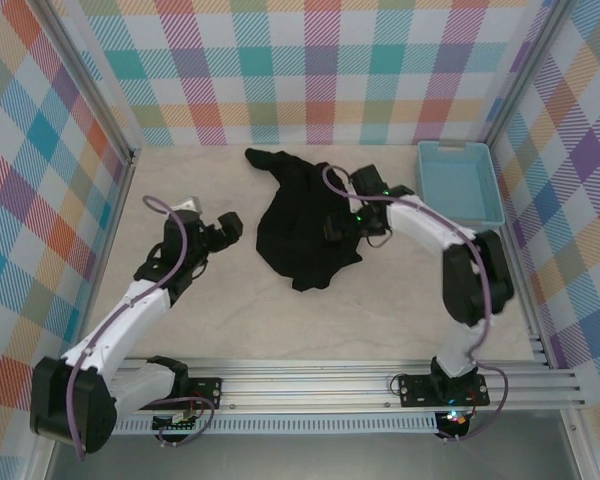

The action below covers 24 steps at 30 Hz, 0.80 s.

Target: Fold the inside-out t-shirt

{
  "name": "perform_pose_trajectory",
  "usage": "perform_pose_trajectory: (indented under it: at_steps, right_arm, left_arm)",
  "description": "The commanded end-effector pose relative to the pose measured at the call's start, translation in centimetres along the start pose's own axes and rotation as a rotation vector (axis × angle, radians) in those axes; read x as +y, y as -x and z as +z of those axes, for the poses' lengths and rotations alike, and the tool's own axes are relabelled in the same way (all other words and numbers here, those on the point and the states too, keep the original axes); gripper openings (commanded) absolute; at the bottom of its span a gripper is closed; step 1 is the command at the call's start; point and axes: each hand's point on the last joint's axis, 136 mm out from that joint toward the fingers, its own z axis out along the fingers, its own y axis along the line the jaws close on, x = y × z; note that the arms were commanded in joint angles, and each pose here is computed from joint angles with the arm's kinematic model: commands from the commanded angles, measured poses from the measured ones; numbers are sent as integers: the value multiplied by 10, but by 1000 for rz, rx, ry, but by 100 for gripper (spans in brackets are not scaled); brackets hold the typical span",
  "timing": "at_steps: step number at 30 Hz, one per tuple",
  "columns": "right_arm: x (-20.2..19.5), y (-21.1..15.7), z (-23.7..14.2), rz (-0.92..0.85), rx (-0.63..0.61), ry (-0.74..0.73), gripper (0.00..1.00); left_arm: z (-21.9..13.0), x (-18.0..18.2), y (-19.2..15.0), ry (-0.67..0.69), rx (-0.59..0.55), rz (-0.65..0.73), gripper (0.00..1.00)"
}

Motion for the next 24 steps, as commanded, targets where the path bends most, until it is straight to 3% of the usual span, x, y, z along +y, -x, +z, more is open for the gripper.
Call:
perform_pose_trajectory:
  at_steps: [1,4,7,9,20,24]
  right_arm:
    - [-6,-16,-41,57,-78,-6,93]
    - [-11,-53,-18,120,-9,12,90]
    - [-2,-61,4,159,33,82,83]
    - [-9,-61,15,163,43,51,78]
    - [-53,-87,16,243,61,-37,66]
    - [-54,-86,26,289,57,-8,60]
  left_arm:
    - [15,-46,-48,-170,192,37,99]
    - [33,-62,-95,-195,354,101,95]
    - [48,-68,-131,-186,484,154,88]
    - [57,-64,-142,-162,525,169,85]
    - [84,-57,-152,-121,521,163,80]
    - [98,-59,-156,-121,523,153,69]
